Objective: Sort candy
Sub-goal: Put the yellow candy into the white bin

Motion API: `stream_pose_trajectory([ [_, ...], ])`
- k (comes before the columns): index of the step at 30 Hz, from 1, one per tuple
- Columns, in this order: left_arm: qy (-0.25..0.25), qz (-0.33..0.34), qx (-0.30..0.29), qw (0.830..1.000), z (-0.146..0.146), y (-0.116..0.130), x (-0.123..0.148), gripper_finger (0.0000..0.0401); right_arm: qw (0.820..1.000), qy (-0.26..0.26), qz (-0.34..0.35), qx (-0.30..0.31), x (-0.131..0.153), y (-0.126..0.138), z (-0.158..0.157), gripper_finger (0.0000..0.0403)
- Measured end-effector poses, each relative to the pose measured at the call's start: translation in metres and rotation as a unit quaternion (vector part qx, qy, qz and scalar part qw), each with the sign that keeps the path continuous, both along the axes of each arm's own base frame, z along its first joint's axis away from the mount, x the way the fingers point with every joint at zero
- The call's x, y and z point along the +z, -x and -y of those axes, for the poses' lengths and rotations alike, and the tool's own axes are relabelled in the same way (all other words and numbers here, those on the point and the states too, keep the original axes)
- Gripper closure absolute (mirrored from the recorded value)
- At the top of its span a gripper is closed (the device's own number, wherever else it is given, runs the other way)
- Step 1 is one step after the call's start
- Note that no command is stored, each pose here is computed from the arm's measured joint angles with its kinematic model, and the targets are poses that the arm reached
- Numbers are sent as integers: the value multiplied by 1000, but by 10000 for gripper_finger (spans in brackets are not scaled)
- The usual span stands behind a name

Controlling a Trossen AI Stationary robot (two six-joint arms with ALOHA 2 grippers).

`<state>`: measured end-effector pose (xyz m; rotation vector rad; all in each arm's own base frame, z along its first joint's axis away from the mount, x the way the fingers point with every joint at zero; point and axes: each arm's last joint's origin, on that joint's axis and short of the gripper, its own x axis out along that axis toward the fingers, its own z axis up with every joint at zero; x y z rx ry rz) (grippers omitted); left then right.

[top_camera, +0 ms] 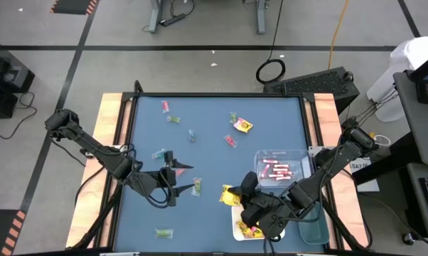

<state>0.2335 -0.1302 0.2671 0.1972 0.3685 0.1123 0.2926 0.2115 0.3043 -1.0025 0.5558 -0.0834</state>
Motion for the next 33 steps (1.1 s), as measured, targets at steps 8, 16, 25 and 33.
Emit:
stream_pose_trajectory([
  [8, 0, 0, 0, 1000, 0, 0, 0, 111, 1000, -11, 4, -5, 0, 0, 0, 332],
  [16, 1, 0, 0, 1000, 0, 0, 0, 111, 986, -141, 52, -66, 0, 0, 0, 332],
  [25, 11, 1, 4, 1000, 0, 0, 0, 111, 928, -332, 99, -136, -1, 0, -1, 332],
  [33, 11, 1, 4, 1000, 0, 0, -1, 111, 899, -395, 116, -149, 1, -2, -3, 332],
])
